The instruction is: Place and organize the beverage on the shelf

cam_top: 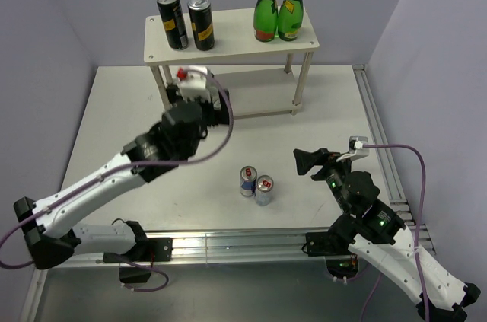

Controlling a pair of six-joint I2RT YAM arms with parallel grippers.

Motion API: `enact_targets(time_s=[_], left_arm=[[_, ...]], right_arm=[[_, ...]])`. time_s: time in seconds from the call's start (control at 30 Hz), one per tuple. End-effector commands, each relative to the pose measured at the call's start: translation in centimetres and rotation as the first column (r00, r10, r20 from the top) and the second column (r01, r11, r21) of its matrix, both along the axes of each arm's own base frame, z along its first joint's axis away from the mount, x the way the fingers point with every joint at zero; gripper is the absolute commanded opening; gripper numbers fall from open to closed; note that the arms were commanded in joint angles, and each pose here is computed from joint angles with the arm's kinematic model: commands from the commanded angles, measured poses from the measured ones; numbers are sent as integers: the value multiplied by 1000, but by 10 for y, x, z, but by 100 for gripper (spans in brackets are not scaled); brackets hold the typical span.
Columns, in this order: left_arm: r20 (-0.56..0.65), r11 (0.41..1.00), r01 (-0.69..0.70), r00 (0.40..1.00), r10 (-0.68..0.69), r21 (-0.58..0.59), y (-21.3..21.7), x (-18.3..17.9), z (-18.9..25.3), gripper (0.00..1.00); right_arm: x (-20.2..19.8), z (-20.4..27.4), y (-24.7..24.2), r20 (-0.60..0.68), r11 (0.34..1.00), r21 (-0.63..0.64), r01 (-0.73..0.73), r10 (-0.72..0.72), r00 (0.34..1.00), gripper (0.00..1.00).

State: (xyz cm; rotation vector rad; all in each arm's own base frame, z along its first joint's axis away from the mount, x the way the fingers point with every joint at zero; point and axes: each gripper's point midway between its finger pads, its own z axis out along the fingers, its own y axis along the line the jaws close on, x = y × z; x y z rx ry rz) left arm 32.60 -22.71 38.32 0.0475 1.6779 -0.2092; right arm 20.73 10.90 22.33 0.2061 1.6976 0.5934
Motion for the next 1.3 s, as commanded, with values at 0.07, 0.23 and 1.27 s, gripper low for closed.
enact_targets(time_s=[0.07, 0.23, 1.27], left_arm=[[-152, 995, 95, 984, -98, -26, -30, -74, -114, 99], [-207, 968, 241, 946, -249, -67, -63, -141, -169, 99], [-280, 967, 254, 927, -250, -20, -104, -148, -287, 99]], right_arm=[[0, 6, 11, 32, 999, 4, -55, 54, 998, 100], [1, 3, 14, 17, 998, -8, -61, 61, 998, 100], [3, -3, 16, -4, 998, -25, -64, 64, 998, 100]])
